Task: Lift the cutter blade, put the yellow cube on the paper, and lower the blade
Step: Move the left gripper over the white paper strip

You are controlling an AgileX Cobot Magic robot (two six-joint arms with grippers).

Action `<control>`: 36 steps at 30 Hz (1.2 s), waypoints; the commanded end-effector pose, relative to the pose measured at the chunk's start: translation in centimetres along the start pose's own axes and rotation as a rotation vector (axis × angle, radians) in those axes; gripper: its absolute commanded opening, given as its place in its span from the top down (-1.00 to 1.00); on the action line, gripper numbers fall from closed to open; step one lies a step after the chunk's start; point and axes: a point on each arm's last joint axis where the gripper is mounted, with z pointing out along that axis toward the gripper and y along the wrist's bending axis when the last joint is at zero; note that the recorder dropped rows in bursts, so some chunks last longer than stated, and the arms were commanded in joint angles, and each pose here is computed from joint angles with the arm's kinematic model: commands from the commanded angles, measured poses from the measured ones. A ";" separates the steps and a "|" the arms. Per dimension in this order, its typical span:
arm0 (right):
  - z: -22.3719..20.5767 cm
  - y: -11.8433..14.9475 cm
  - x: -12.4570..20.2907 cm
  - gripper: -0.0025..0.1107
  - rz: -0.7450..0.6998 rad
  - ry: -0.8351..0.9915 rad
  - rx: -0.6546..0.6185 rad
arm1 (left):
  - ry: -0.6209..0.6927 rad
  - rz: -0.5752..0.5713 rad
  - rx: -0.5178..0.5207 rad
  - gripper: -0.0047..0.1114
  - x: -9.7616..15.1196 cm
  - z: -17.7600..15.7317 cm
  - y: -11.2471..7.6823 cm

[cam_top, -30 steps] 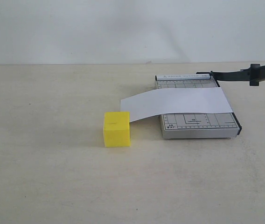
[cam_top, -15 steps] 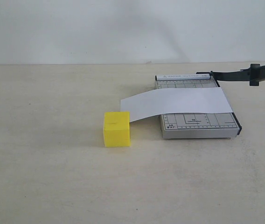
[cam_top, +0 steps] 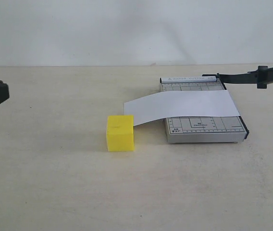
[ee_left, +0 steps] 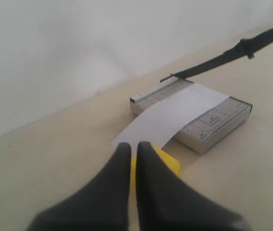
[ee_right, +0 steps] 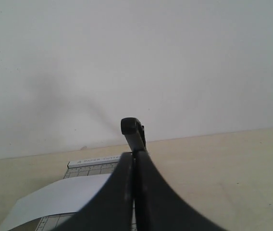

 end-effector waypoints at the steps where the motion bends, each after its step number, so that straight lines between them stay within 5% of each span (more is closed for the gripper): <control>1: -0.1 0.0 0.1 0.96 -0.012 -0.001 -0.001 | 0.086 0.061 0.062 0.84 0.4 2.7 1.0; 14: -0.1 0.0 0.1 0.96 -0.012 -0.005 0.000 | 0.214 0.147 0.257 0.84 2.3 11.5 -3.1; 29: -0.1 0.0 0.1 0.96 -0.012 -0.005 0.000 | 0.288 0.089 0.352 0.84 3.6 27.3 -12.0; 36: -0.1 0.0 0.1 0.96 -0.009 -0.005 0.001 | 0.256 0.188 0.299 0.84 2.0 31.9 -12.0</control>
